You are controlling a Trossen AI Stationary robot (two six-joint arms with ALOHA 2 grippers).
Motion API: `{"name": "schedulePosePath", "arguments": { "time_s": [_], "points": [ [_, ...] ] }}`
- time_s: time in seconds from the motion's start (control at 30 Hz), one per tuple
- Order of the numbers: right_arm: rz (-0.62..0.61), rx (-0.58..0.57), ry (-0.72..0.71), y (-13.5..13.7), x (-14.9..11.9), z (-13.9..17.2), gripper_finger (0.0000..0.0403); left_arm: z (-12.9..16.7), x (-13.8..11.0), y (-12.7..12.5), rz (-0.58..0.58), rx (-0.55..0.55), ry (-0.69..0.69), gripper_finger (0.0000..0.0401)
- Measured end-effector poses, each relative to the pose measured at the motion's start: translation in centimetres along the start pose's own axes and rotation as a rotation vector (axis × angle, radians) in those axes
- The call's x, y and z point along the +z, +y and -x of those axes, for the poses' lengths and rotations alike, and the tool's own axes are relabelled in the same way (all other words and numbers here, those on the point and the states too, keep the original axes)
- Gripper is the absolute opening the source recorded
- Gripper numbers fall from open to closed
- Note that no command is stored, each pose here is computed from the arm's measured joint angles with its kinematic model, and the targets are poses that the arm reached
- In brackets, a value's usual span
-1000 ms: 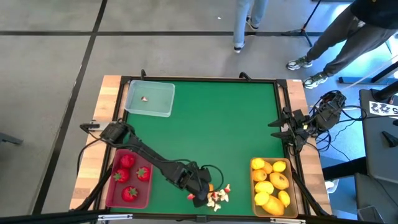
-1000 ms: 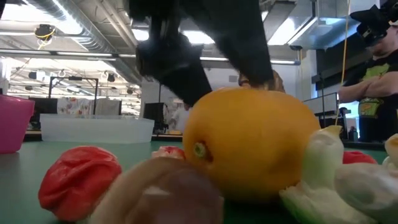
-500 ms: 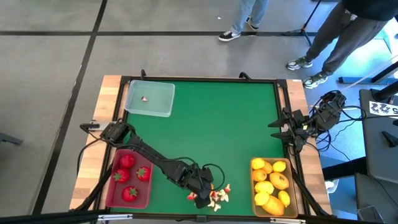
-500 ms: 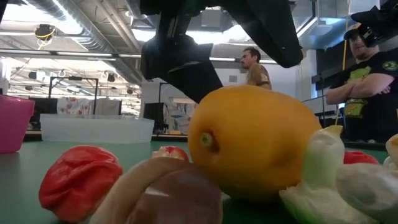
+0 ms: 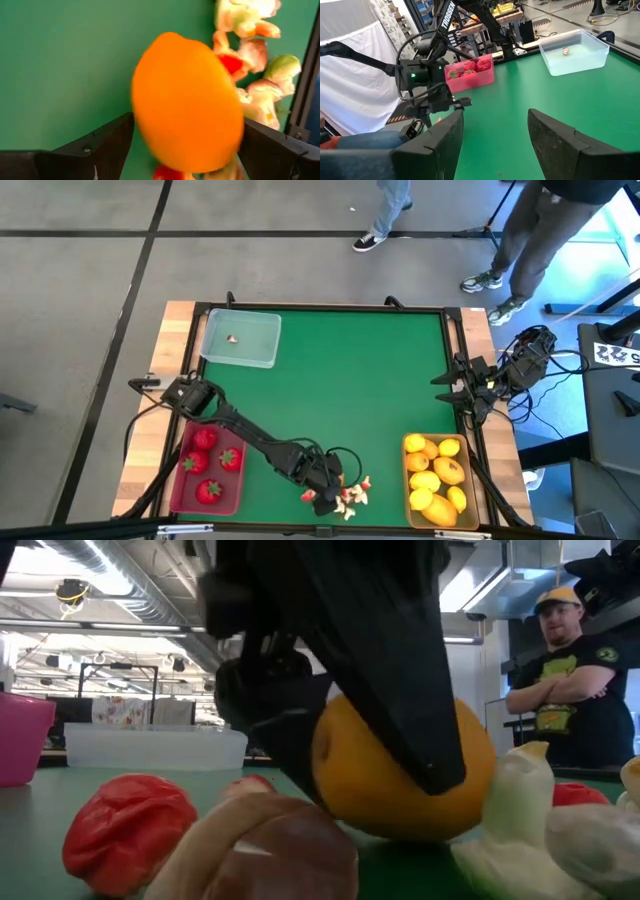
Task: Sort produce into baskets
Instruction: Put the yellow lemon into the orange bin
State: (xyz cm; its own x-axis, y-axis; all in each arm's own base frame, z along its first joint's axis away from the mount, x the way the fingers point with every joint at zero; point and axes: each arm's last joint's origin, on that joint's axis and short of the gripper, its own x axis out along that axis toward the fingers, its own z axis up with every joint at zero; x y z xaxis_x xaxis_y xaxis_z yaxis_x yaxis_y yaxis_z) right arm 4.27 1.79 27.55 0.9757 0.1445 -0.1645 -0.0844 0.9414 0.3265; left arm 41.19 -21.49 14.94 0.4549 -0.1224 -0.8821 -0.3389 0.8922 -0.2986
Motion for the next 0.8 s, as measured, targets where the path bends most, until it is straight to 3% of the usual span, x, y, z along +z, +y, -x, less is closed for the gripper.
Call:
{"name": "schedulePosePath", "arguments": {
  "time_s": [0.17, 0.6, 0.73, 0.8],
  "points": [
    [0.003, -0.001, 0.003, 0.0, 0.0, 0.0, 0.0221, -0.1, 0.8, 0.6, -0.016, 0.009, -0.013, 0.0310],
    [0.004, -0.003, 0.007, 0.0, -0.1, 0.0, 0.0221, -0.7, 2.2, 2.1, -0.051, 0.024, -0.005, 0.0248],
    [-0.007, -0.004, 0.009, -0.1, -0.1, 0.0, 0.0221, 0.5, 3.4, 2.5, -0.074, 0.047, -0.051, 0.0246],
    [-0.007, -0.005, 0.009, -0.1, -0.1, 0.0, 0.0221, 2.1, 5.1, 2.1, -0.093, 0.033, -0.142, 0.0246]
  ]
}}
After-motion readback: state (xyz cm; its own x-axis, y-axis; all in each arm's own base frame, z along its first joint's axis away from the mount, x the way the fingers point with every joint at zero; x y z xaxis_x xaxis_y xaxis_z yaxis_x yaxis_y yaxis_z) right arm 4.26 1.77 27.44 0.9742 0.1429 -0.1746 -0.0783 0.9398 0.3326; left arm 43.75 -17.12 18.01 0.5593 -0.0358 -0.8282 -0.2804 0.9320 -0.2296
